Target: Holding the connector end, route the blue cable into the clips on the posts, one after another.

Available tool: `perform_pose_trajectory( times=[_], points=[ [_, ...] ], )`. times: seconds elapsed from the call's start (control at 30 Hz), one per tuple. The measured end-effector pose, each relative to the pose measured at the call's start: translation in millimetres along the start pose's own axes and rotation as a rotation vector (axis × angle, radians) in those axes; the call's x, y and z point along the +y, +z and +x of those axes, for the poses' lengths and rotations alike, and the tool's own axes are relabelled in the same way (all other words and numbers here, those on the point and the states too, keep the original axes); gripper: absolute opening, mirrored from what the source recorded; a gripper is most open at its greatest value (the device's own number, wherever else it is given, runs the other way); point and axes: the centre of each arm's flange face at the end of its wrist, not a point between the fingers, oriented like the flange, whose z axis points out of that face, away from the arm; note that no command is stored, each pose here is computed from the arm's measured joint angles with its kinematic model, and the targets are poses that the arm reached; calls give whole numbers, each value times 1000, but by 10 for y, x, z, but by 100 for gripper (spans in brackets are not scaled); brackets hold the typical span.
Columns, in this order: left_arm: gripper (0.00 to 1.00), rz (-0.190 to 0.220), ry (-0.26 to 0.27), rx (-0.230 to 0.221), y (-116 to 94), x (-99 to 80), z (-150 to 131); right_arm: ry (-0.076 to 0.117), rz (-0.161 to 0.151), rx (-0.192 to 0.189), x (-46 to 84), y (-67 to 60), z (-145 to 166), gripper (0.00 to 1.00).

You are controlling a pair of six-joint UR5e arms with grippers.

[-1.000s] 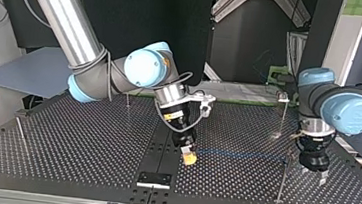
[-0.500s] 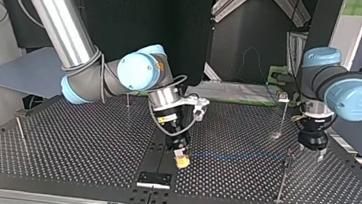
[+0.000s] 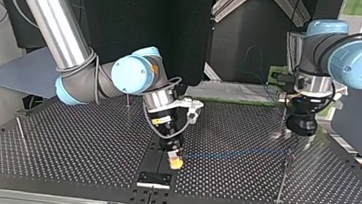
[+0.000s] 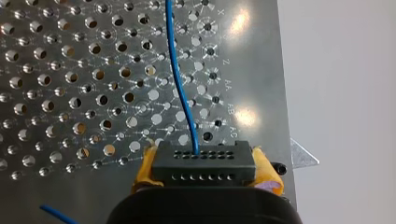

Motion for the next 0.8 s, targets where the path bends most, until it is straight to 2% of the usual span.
perform_pose_trajectory(
  times=[0.1,0.17,0.47,0.63,0.8],
  points=[
    [100,31,-6,-11,-93,-102,-63,-1,-1,0,4,0,-1,0],
    [100,34,-3,-16,-126,-131,-82,0,-1,0,6,1,-2,0],
    [100,6,55,-4,-281,-201,-87,-1,-7,2,52,8,2,0],
    [100,4,100,-34,-406,-275,-178,-2,-13,3,91,13,3,0],
    [100,5,148,-45,-369,-280,-158,-2,-16,3,114,17,-1,0]
  ],
)
